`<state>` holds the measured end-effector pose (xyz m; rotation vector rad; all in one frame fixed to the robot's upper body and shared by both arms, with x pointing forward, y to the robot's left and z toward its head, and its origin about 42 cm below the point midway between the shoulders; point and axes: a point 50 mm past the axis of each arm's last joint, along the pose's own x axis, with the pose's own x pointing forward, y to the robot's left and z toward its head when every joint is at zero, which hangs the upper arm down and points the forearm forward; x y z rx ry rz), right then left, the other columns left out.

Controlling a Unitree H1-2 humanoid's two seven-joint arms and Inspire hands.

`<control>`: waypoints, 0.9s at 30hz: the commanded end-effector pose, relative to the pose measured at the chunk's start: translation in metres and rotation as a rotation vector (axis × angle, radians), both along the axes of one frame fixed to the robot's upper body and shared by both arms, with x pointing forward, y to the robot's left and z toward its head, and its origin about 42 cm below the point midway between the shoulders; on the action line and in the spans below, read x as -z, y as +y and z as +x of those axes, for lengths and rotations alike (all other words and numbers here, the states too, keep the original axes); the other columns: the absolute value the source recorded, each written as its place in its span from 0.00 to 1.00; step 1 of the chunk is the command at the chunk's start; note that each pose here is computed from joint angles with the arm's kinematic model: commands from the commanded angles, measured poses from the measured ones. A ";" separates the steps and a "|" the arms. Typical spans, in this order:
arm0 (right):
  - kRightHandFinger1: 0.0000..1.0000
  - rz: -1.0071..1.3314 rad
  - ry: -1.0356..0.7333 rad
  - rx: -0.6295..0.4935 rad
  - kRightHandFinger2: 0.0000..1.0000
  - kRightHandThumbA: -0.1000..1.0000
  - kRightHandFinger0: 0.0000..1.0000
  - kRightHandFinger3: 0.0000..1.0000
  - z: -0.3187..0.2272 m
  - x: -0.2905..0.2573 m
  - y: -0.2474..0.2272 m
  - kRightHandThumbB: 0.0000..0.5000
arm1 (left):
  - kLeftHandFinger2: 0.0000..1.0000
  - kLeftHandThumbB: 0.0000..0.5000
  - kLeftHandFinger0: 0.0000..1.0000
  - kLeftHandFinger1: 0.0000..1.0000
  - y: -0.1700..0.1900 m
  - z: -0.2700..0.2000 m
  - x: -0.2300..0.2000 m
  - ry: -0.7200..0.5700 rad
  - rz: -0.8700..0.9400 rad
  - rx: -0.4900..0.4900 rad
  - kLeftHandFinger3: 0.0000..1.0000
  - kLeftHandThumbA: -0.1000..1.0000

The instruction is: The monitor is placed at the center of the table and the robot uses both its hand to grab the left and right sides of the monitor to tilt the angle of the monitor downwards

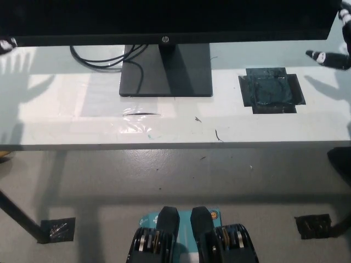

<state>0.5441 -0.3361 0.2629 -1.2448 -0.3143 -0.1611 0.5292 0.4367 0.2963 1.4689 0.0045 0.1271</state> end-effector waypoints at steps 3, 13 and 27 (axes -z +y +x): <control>1.00 0.309 -0.433 -0.306 1.00 0.96 1.00 1.00 -0.119 -0.085 -0.057 0.83 | 1.00 0.56 1.00 1.00 0.080 -0.151 -0.043 -0.335 -0.594 0.086 1.00 1.00; 1.00 0.433 -0.551 -0.361 1.00 0.98 1.00 1.00 -0.241 -0.080 -0.063 0.95 | 1.00 0.65 1.00 1.00 0.045 -0.268 -0.026 -0.423 -0.764 0.164 1.00 1.00; 1.00 0.500 -0.795 -0.722 1.00 0.97 1.00 1.00 -0.332 -0.032 0.092 0.78 | 1.00 0.73 1.00 1.00 -0.164 -0.322 0.024 -0.487 -0.938 0.860 1.00 1.00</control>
